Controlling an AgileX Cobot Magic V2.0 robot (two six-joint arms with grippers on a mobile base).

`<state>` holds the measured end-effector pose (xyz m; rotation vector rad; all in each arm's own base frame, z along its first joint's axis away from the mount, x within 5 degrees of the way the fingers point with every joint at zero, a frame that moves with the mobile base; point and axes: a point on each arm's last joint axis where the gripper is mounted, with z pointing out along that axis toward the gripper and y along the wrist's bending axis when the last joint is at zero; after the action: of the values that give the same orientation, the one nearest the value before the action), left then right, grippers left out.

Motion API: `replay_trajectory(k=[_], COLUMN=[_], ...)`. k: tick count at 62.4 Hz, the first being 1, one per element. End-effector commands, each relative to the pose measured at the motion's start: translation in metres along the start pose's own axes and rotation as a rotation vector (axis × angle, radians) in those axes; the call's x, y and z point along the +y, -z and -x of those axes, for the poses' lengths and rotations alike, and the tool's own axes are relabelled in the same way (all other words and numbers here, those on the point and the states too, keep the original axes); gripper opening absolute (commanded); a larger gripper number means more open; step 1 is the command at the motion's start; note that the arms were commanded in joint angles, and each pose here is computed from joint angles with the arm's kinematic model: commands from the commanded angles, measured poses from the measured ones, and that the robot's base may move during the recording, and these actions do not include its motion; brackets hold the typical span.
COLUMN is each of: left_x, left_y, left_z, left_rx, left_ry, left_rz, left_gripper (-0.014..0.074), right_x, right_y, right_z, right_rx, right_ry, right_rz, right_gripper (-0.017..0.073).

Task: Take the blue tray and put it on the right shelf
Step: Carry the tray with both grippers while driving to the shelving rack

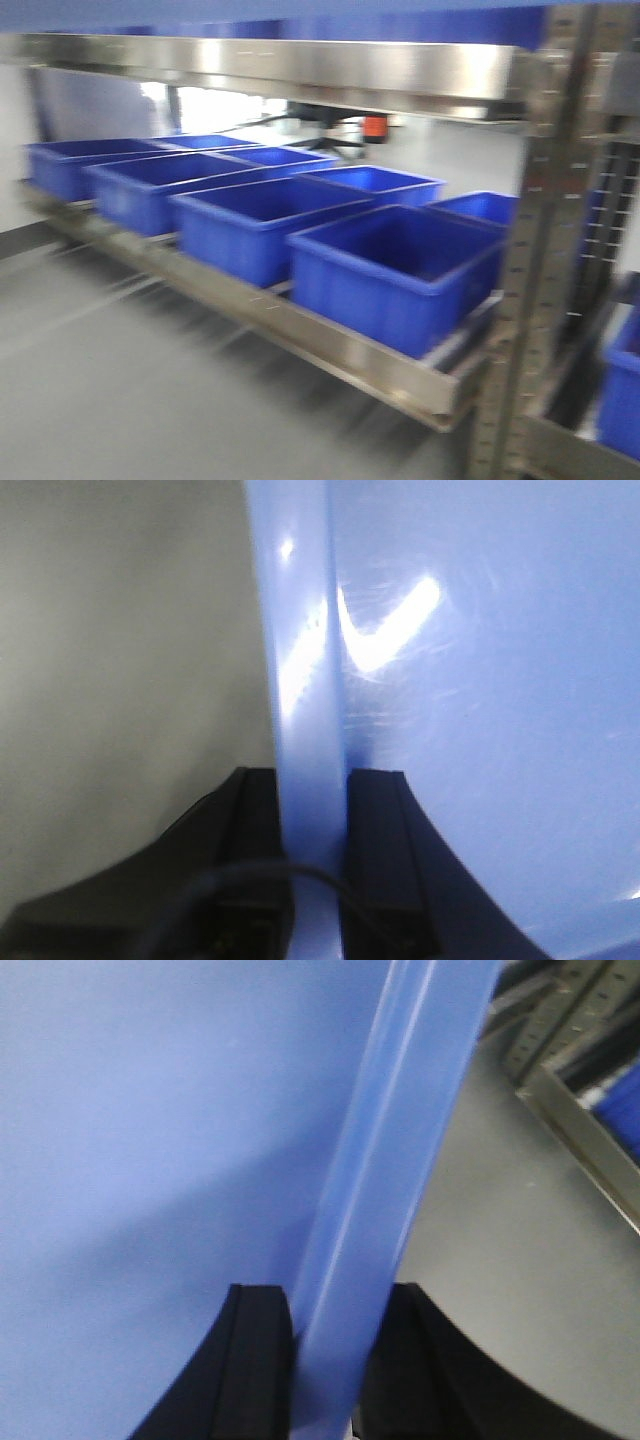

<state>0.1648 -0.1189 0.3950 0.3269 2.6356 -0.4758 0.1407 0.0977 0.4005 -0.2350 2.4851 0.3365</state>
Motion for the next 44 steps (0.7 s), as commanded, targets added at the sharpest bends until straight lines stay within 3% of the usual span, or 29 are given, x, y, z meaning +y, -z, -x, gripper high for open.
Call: replay_trajectory(k=[1,44], left_x=[-0.0047,-0.0047], left_y=[0.0131,0.0131], left_z=[-0.0010,-0.0010], left_rx=[-0.021,-0.021], left_ry=[-0.040,-0.040], left_rz=[-0.033,-0.033], left_gripper=[-0.0048,-0.0048], right_x=[0.0026,0.0026], right_y=[0.0118,0.0118], right_z=[0.0104,0.0104], right_rx=[-0.114,-0.114], right_ry=[0.032,0.032], right_rz=[0.040,0.040], right_gripper=[0.0056,0.0056])
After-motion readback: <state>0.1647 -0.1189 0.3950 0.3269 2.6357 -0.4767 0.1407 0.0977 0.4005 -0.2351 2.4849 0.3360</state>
